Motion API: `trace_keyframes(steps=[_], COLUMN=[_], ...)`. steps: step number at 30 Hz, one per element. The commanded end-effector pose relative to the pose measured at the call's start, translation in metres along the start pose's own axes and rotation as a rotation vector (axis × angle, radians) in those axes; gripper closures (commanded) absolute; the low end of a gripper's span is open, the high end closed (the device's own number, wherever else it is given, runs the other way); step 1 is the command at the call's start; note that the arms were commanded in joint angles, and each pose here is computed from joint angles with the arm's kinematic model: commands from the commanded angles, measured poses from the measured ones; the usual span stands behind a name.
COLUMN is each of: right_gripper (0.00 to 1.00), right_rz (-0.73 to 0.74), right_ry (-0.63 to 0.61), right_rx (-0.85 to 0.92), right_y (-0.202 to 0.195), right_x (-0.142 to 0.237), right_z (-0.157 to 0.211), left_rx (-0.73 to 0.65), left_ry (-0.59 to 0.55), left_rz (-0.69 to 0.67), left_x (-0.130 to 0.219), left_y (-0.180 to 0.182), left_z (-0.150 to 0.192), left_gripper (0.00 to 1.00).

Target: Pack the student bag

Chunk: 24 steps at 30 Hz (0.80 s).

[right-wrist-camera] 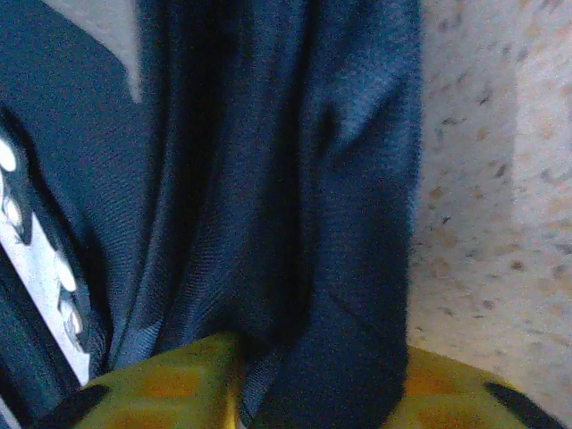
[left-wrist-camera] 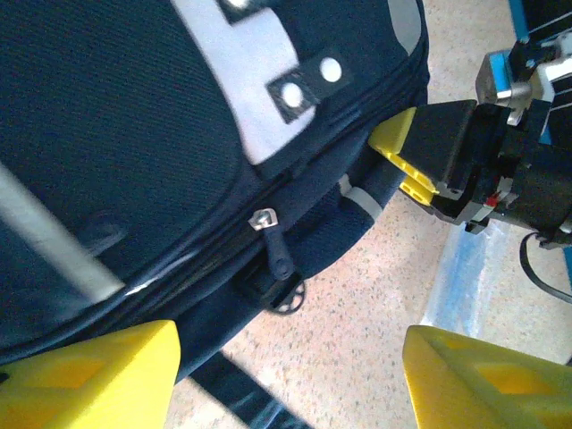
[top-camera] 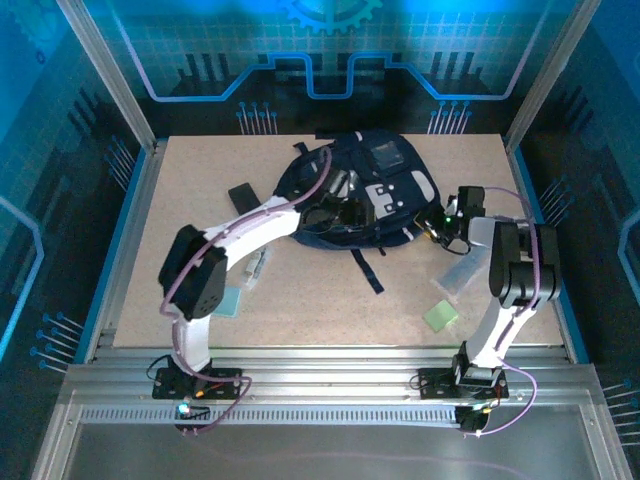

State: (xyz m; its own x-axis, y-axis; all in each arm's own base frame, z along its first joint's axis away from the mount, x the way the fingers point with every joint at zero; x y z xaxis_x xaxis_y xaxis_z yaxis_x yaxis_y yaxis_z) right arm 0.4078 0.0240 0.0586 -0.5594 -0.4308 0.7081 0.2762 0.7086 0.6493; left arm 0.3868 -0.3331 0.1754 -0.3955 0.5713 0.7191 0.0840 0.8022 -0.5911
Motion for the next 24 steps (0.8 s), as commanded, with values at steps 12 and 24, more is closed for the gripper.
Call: trace_keyframes(steps=[12,24], right_gripper=[0.93,1.0], right_rz=[-0.009,-0.004], right_ry=[0.075,0.095], right_rx=[-0.004,0.025], right_y=[0.02,0.029], right_x=[-0.023,-0.029], right_z=[0.078,0.092], left_rx=[-0.073,-0.117], left_ry=[0.101,0.123], left_rz=[-0.342,-0.443], left_x=[-0.036,-0.059], left_y=[0.041,0.061], left_z=[0.015,0.022], left_gripper=[0.39,0.51])
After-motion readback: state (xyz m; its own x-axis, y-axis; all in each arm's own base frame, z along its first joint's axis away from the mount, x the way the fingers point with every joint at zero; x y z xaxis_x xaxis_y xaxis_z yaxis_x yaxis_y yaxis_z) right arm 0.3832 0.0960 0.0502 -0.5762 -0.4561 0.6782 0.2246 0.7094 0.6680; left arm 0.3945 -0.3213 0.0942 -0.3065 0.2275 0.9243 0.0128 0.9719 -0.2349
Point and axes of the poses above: each hand's point on the last joint's axis, 136 mm out from that joint toward the fingers, its own x axis back along the fingers, its own y axis along the line the jaws close on, z = x × y, the point moved 4 cm from there along x, back along the fingers, and after that the axes turned 9 degrees about x, right-handed, at the moved point
